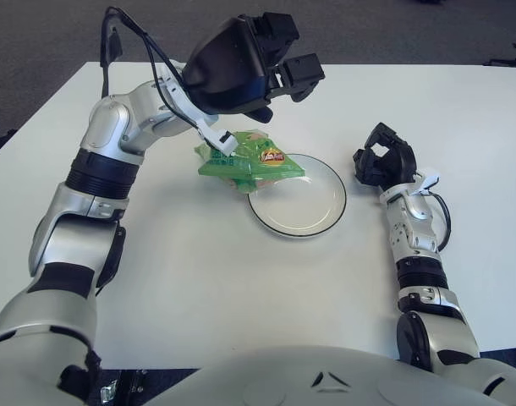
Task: Put the snack into the plate.
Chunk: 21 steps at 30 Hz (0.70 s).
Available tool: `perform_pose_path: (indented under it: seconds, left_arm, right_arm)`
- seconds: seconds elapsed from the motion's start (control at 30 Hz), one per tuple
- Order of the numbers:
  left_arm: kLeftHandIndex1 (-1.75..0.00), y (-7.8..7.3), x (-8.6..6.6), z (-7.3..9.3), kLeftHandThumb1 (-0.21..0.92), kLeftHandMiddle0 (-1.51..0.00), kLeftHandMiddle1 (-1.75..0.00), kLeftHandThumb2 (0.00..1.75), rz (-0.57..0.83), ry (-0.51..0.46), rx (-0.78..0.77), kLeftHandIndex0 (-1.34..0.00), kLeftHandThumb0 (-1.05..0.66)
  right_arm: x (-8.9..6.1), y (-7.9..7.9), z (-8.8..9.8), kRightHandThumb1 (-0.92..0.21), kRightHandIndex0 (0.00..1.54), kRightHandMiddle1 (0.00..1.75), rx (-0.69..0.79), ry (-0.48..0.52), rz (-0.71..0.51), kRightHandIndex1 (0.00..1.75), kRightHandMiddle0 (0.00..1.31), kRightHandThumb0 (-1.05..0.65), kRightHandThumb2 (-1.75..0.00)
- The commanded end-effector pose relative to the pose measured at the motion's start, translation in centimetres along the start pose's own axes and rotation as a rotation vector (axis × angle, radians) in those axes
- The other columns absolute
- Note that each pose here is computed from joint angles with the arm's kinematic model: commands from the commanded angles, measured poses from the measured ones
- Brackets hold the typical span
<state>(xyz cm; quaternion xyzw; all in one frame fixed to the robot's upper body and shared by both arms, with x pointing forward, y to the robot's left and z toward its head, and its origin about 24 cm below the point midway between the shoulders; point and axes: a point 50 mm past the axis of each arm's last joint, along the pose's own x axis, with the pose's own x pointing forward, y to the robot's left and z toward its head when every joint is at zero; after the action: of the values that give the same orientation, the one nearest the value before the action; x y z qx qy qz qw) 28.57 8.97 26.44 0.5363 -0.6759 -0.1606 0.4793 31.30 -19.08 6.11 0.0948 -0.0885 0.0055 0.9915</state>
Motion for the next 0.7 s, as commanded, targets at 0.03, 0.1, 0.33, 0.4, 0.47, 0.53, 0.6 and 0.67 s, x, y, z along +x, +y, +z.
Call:
perform_pose_path:
  seconds: [0.03,0.1,0.33,0.4,0.47,0.53,0.6,0.67]
  left_arm:
    - [-1.75,0.3,0.1,-0.2,0.00,-0.87,-1.70,1.67,-0.002,-0.008,0.019,-0.62,0.00]
    - [-1.75,-0.2,-0.8,-0.3,0.00,-0.87,-1.70,1.67,-0.112,0.016,0.056,-0.62,0.00]
    - [-1.74,-0.9,-4.2,-1.0,0.35,-0.48,-1.74,1.28,-0.371,0.097,0.062,-0.45,0.00]
    - [-1.73,-1.4,-6.3,-1.7,0.44,-0.42,-1.74,1.17,-0.454,0.165,0.008,-0.40,-0.01]
    - [-1.74,-1.7,-7.2,-2.0,0.52,-0.36,-1.74,1.07,-0.523,0.196,-0.034,-0.34,-0.01]
    - [-1.55,-1.9,-7.2,-2.1,0.63,-0.33,-1.74,0.92,-0.614,0.194,-0.069,-0.14,0.21]
    - [-1.38,-2.4,-7.7,-2.3,0.47,-0.17,-1.58,0.99,-0.701,0.191,-0.099,-0.07,-0.08]
    - [-1.26,-3.0,-8.8,-2.3,0.37,-0.09,-1.42,1.04,-0.744,0.205,-0.123,-0.04,-0.24]
  right_arm:
    - [-3.0,-0.7,-3.8,-0.21,1.32,1.75,0.047,0.146,-0.058,1.75,0.70,-0.53,-1.45]
    - [-3.0,-0.7,-3.8,-0.21,1.32,1.75,0.056,0.146,-0.062,1.75,0.70,-0.53,-1.45]
    - [-3.0,-0.8,-3.8,-0.21,1.32,1.75,0.065,0.147,-0.063,1.75,0.70,-0.53,-1.44]
    - [-3.0,-0.9,-3.7,-0.22,1.33,1.75,0.066,0.147,-0.059,1.75,0.70,-0.53,-1.44]
    - [-3.0,-0.9,-3.7,-0.22,1.33,1.75,0.068,0.148,-0.058,1.75,0.70,-0.52,-1.44]
    - [-3.0,-0.9,-3.7,-0.22,1.33,1.75,0.067,0.149,-0.060,1.75,0.70,-0.52,-1.44]
    - [-3.0,-1.0,-3.7,-0.22,1.33,1.75,0.065,0.151,-0.063,1.75,0.70,-0.52,-1.44]
    - [-3.0,-1.0,-3.7,-0.22,1.33,1.75,0.063,0.151,-0.063,1.75,0.70,-0.52,-1.44]
